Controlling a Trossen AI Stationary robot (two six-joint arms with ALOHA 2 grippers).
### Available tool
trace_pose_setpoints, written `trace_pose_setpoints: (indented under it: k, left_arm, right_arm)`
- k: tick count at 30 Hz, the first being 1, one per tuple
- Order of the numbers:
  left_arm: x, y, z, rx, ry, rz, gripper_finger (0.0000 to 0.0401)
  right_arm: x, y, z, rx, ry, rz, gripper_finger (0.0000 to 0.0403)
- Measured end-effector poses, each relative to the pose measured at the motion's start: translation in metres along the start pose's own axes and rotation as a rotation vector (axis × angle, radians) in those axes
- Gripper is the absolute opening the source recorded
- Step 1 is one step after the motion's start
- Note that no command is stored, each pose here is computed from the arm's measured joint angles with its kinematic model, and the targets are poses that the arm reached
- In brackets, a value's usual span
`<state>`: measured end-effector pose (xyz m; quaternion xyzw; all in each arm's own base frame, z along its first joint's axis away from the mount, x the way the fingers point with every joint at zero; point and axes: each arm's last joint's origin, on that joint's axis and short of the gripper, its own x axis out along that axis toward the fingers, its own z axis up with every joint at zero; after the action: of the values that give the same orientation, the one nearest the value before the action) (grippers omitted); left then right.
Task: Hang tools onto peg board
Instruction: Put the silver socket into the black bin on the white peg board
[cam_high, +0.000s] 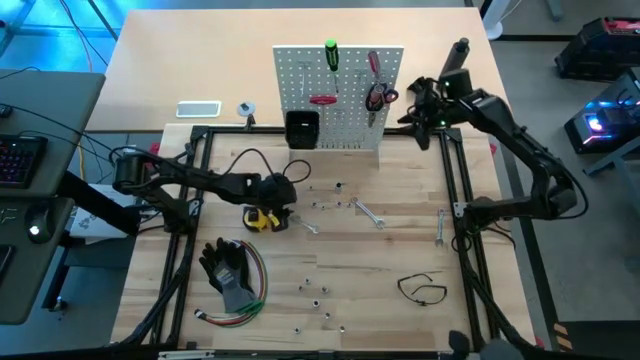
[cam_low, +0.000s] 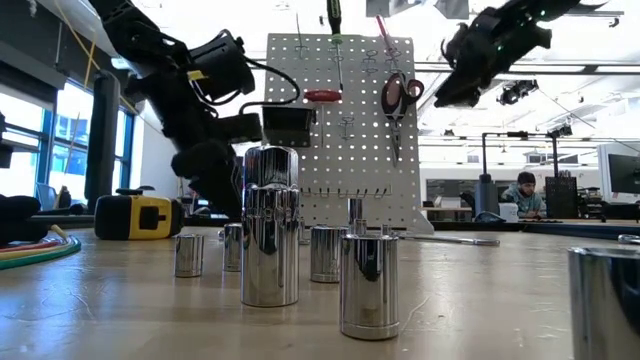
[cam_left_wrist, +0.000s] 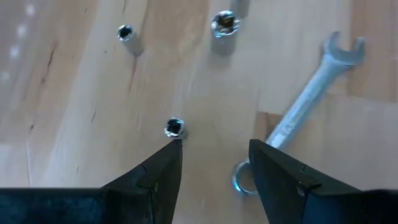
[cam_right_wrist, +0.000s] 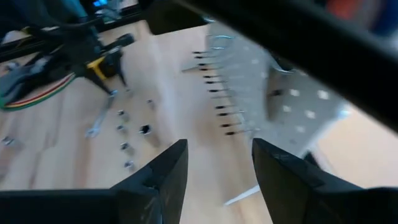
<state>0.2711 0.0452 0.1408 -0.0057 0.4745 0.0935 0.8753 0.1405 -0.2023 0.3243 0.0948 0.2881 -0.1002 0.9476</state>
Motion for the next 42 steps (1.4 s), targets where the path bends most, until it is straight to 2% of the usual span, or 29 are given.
trace_pose_setpoints:
  k: [3, 10, 16, 19, 24, 30, 42]
  left_arm:
    - [-0.004, -0.002, 0.001, 0.022, -0.01, -0.003, 0.0179]
    - [-0.009, 0.0, 0.005, 0.021, -0.046, 0.081, 0.0179]
    - [-0.008, 0.003, 0.006, 0.011, -0.059, 0.082, 0.0179]
    - [-0.008, 0.006, 0.007, -0.004, -0.066, 0.048, 0.0178]
    - [-0.005, 0.01, 0.008, -0.028, -0.085, 0.031, 0.0162]
    - [0.005, 0.013, 0.004, -0.036, -0.05, 0.034, 0.0142]
    - [0.016, 0.013, 0.0, -0.036, -0.013, 0.044, 0.0137]
  right_arm:
    - [-0.001, 0.014, 0.002, -0.015, 0.014, 0.036, 0.0172]
    - [0.004, 0.041, 0.002, -0.045, 0.091, 0.092, 0.0172]
    - [0.015, 0.063, 0.0, -0.049, 0.182, 0.153, 0.0172]
    - [0.02, 0.076, 0.001, -0.06, 0.209, 0.19, 0.0172]
    - [0.03, 0.102, 0.004, -0.115, 0.233, 0.259, 0.0172]
    - [0.038, 0.131, 0.005, -0.172, 0.285, 0.25, 0.0172]
    - [0.045, 0.177, 0.003, -0.26, 0.312, 0.232, 0.0172]
